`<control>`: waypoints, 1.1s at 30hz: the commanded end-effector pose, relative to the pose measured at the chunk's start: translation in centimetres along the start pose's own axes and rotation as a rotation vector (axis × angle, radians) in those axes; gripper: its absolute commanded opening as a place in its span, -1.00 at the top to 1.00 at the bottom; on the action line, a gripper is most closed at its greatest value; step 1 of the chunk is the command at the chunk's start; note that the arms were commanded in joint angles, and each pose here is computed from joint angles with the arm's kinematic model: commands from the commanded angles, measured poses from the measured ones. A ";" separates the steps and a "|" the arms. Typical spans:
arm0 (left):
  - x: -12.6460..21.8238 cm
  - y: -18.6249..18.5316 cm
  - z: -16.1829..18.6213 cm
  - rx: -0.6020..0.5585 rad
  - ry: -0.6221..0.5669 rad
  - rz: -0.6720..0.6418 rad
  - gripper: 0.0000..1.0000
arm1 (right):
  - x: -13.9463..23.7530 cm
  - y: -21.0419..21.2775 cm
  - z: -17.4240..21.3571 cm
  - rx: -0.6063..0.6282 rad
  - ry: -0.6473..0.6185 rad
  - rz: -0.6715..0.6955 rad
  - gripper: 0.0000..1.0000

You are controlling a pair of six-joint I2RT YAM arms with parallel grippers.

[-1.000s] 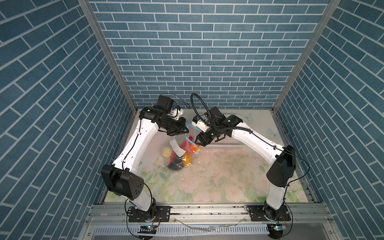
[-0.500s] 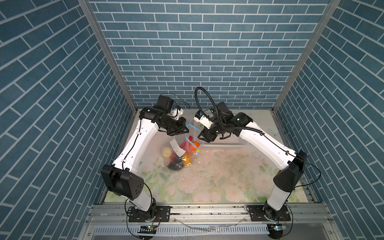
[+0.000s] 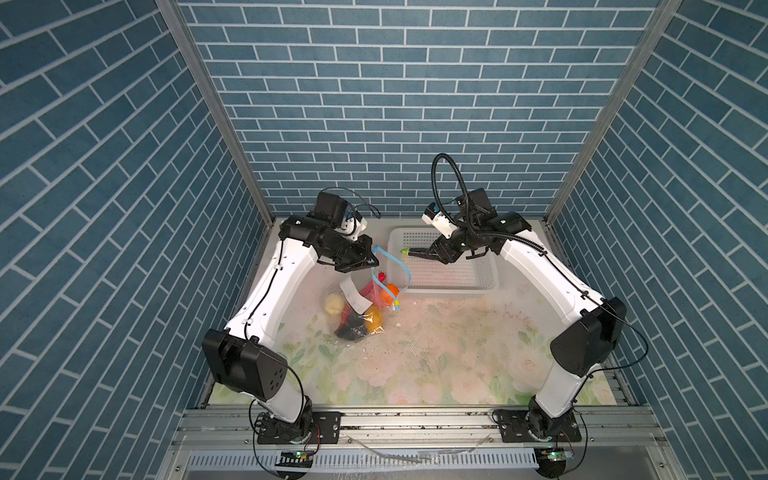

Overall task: Place the food in the zip-top bag and seal the zipper
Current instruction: 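Raise the open right gripper and move it over the eggplant in the basket, then lower the open right gripper around the dark purple eggplant and close it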

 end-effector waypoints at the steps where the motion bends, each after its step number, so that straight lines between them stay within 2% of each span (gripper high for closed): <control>1: 0.8 -0.7 0.5 -0.026 -0.014 0.027 1.00 | -1.9 -1.3 1.9 0.076 0.074 -0.011 -0.18; 13: 0.2 -0.5 0.3 -0.017 -0.003 0.033 1.00 | -8.2 -5.0 5.2 0.213 0.157 -0.046 -0.19; 20: 0.1 -0.4 0.3 -0.017 -0.003 0.030 1.00 | -10.8 -6.7 6.6 0.246 0.199 -0.067 -0.19; 33: -0.6 -0.3 0.1 -0.008 0.010 0.035 1.00 | -14.2 -9.5 8.8 0.330 0.270 0.013 -0.27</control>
Point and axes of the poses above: each gripper's point midway between its finger pads, its own x axis back along the fingers, its own y axis along the line the jaws close on, z = x × y, the point moved 7 cm from there along x, back along the fingers, and after that the axes turned 14 degrees about x, right-handed, at the moved point
